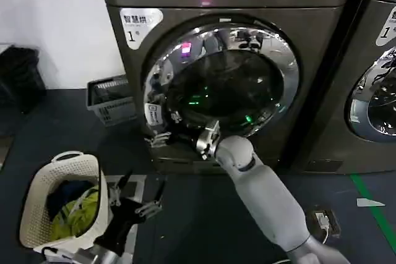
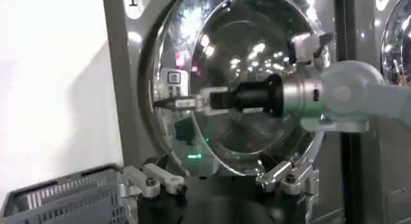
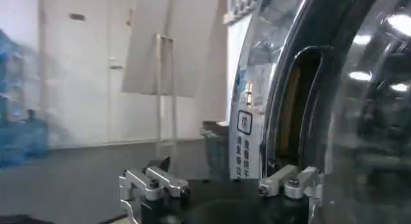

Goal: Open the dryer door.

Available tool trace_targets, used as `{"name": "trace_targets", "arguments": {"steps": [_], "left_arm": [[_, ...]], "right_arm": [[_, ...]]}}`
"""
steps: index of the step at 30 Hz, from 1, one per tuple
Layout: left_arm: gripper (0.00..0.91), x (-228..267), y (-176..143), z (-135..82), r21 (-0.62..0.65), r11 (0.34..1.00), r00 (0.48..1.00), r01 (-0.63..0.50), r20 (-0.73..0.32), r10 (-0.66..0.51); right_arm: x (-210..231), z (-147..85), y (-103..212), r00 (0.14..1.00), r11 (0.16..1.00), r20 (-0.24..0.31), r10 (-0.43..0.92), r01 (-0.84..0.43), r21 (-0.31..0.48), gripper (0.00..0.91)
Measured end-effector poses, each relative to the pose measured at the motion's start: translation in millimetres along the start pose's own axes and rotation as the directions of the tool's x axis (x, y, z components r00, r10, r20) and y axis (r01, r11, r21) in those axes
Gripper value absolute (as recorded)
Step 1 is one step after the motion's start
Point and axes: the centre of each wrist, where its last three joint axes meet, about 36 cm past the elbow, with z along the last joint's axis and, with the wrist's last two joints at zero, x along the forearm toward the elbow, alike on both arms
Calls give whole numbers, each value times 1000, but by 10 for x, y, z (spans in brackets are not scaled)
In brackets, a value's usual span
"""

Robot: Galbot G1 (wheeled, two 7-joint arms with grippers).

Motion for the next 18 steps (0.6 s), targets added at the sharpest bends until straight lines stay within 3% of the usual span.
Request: {"name": "trace_targets", "arguments": {"steps": [18], "left_arm": [[907,19,109,-11,-17,999,999,30,-11,-30]], "right_arm": [[423,22,3,990,990,1,-140,140,7,907]]}}
